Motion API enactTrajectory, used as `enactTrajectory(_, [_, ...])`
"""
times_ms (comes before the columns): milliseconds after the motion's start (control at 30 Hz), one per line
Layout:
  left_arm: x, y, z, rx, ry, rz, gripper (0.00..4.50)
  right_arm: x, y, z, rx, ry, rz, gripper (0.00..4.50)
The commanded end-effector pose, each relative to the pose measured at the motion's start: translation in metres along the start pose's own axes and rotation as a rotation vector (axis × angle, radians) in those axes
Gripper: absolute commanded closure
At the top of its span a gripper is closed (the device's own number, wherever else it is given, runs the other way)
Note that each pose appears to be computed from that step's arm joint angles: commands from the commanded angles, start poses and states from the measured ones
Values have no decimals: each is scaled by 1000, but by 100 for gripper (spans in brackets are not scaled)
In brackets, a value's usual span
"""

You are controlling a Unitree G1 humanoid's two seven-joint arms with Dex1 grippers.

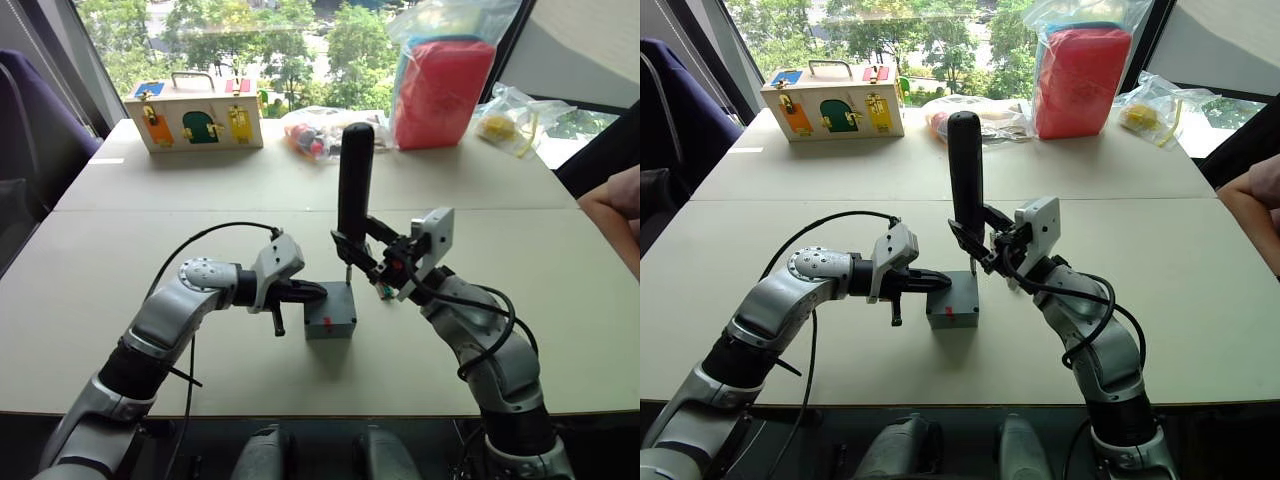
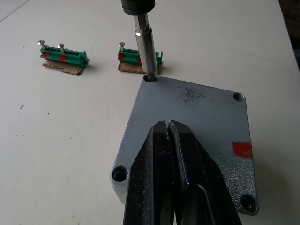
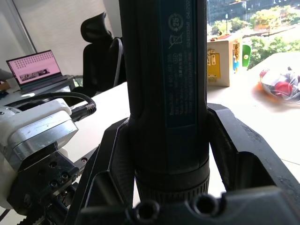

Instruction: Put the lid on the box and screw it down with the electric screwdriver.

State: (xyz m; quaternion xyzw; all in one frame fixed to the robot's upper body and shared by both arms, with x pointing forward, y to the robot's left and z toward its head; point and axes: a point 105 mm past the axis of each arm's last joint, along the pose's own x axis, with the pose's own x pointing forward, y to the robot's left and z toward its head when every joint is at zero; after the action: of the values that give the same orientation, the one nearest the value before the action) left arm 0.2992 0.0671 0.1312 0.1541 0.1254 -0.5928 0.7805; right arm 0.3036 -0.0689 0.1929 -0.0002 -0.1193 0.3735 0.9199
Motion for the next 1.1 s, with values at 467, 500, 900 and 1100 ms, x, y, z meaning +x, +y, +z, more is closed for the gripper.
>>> enactTrajectory(467, [1,-7,-9,2,37,-36,450,0,-9,12,21,-55,-40,264])
enactTrajectory(500, [1,-7,-9,2,37,-37,450,0,-9,12,27,-58,-41,264])
enactTrajectory(900, [1,-6,-10,4,41,-44,450,2,-8,12,40,-66,-44,264])
enactTrajectory(1100, [1,-7,-11,-3,42,-41,450,3,-2,-2,56,-51,-50,264])
